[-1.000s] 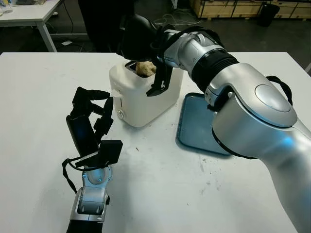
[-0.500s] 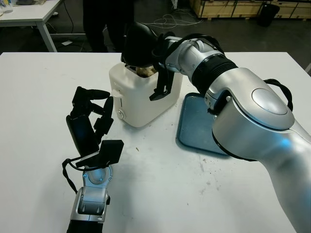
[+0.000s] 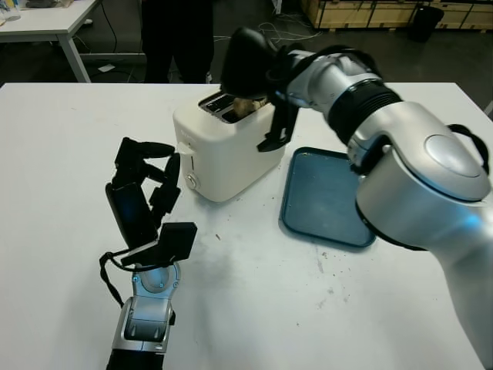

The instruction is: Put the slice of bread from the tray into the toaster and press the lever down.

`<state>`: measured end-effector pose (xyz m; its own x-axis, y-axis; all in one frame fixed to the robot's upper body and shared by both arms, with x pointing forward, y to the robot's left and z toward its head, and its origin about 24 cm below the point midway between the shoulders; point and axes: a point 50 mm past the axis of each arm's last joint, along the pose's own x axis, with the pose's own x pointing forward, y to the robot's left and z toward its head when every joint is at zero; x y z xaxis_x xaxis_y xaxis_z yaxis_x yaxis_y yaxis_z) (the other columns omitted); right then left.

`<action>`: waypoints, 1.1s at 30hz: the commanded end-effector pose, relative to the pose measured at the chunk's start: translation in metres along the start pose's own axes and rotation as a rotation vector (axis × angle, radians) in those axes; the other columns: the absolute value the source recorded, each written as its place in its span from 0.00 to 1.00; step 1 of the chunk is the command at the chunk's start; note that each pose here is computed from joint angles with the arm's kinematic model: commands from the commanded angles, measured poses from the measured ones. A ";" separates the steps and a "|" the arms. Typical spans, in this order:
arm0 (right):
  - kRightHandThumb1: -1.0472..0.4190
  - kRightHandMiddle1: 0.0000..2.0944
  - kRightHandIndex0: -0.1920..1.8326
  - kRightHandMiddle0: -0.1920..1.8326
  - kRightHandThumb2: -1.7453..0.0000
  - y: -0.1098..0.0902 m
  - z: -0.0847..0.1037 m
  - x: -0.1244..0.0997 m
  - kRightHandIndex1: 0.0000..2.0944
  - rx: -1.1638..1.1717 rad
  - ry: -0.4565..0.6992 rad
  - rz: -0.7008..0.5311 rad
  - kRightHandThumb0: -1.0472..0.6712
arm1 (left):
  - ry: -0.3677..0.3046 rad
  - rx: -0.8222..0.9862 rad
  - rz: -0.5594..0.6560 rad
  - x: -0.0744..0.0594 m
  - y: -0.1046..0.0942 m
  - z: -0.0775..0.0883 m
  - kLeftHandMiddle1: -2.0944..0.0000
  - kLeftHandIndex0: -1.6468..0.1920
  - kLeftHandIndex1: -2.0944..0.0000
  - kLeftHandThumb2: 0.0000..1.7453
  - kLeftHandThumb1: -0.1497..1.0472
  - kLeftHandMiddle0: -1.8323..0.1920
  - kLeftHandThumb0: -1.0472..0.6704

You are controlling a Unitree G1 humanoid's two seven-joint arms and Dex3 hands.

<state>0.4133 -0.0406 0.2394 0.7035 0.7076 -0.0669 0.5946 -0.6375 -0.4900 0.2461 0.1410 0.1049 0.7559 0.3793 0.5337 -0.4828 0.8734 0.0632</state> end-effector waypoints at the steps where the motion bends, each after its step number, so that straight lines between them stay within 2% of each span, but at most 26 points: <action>1: 0.09 0.83 0.62 0.45 0.84 -0.002 -0.016 -0.005 0.83 -0.039 0.035 -0.001 0.21 | 0.013 -0.024 0.010 -0.001 -0.007 0.003 0.17 0.59 0.29 0.16 0.89 0.53 0.35; 6: 0.09 0.83 0.62 0.46 0.81 -0.004 -0.026 -0.009 0.83 -0.048 0.059 -0.045 0.22 | 0.014 -0.021 0.005 -0.001 -0.008 0.003 0.17 0.59 0.30 0.16 0.89 0.54 0.35; 17: 0.09 0.83 0.63 0.46 0.78 -0.006 -0.030 -0.010 0.83 -0.019 0.101 -0.078 0.23 | 0.027 -0.041 0.007 -0.002 -0.009 0.003 0.17 0.59 0.30 0.16 0.89 0.54 0.35; 21: 0.09 0.83 0.62 0.46 0.76 -0.011 -0.035 -0.009 0.83 0.104 0.153 -0.091 0.24 | 0.021 -0.034 0.009 -0.002 -0.009 0.003 0.17 0.59 0.29 0.16 0.89 0.53 0.35; 23: 0.09 0.83 0.62 0.47 0.80 -0.014 -0.037 -0.009 0.83 0.165 0.166 -0.113 0.25 | 0.022 -0.040 0.011 -0.002 -0.009 0.003 0.17 0.59 0.29 0.16 0.89 0.53 0.35; 31: 0.09 0.83 0.62 0.48 0.81 -0.021 -0.042 -0.008 0.83 0.227 0.191 -0.161 0.27 | 0.018 -0.039 0.009 -0.002 -0.008 0.002 0.17 0.59 0.29 0.16 0.89 0.54 0.35; 33: 0.09 0.83 0.62 0.48 0.78 -0.022 -0.043 -0.008 0.83 0.241 0.201 -0.153 0.26 | 0.019 -0.037 0.011 -0.002 -0.008 0.003 0.17 0.59 0.29 0.16 0.89 0.53 0.35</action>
<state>0.4139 -0.0503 0.2761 0.7066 0.6904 0.1547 0.5896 -0.4537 -0.6683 0.2466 0.1392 0.1049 0.7592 0.3768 0.5306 -0.4791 0.8754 0.0638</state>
